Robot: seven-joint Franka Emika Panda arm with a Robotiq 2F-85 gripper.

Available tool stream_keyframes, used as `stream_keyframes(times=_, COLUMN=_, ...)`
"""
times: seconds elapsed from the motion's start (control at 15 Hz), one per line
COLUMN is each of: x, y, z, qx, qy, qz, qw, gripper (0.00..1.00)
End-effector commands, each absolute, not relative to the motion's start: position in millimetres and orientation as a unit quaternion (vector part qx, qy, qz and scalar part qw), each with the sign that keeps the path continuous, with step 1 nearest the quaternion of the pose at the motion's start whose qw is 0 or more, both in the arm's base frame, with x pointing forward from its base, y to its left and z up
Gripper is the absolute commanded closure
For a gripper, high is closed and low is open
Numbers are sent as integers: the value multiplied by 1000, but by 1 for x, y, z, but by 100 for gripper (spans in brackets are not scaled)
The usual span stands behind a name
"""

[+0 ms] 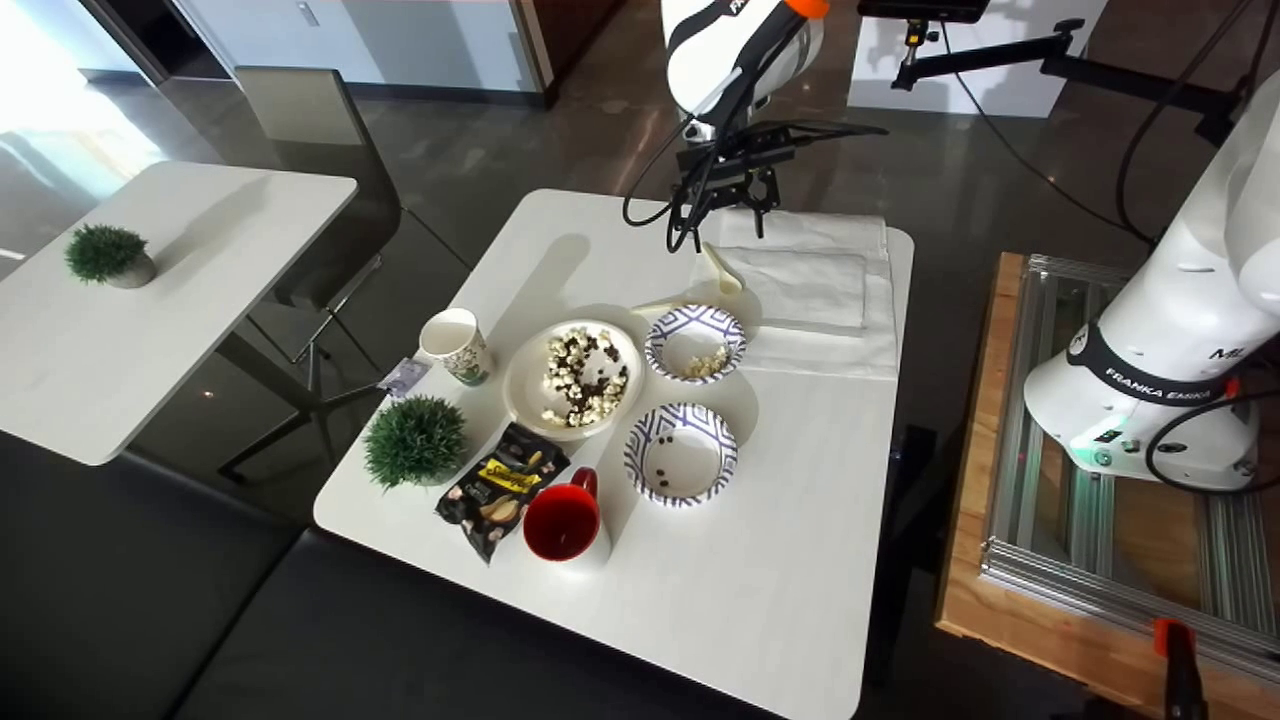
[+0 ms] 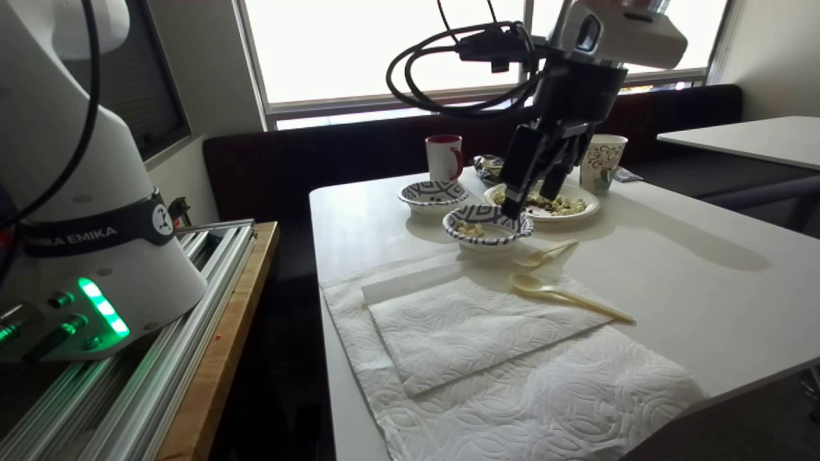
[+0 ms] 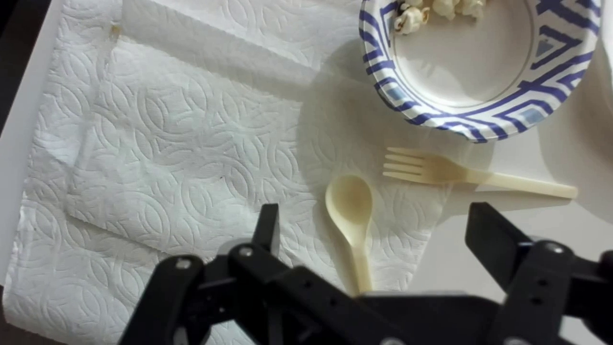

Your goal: Use the white spoon to place some contents from the whole bowl on the left into the bowl on the right twice.

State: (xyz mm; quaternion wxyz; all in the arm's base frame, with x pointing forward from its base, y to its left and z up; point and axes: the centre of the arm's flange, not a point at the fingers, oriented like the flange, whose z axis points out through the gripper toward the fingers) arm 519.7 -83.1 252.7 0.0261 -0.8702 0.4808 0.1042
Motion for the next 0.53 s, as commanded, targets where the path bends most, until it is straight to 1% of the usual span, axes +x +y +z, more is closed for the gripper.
stream_keyframes(times=0.0, x=537, y=-105, z=228, qx=-876, qy=467, qz=104, qw=60, gripper=0)
stream_keyframes(times=0.47, x=560, y=-155, z=172, qx=-862, qy=472, qz=133, qw=124, gripper=1)
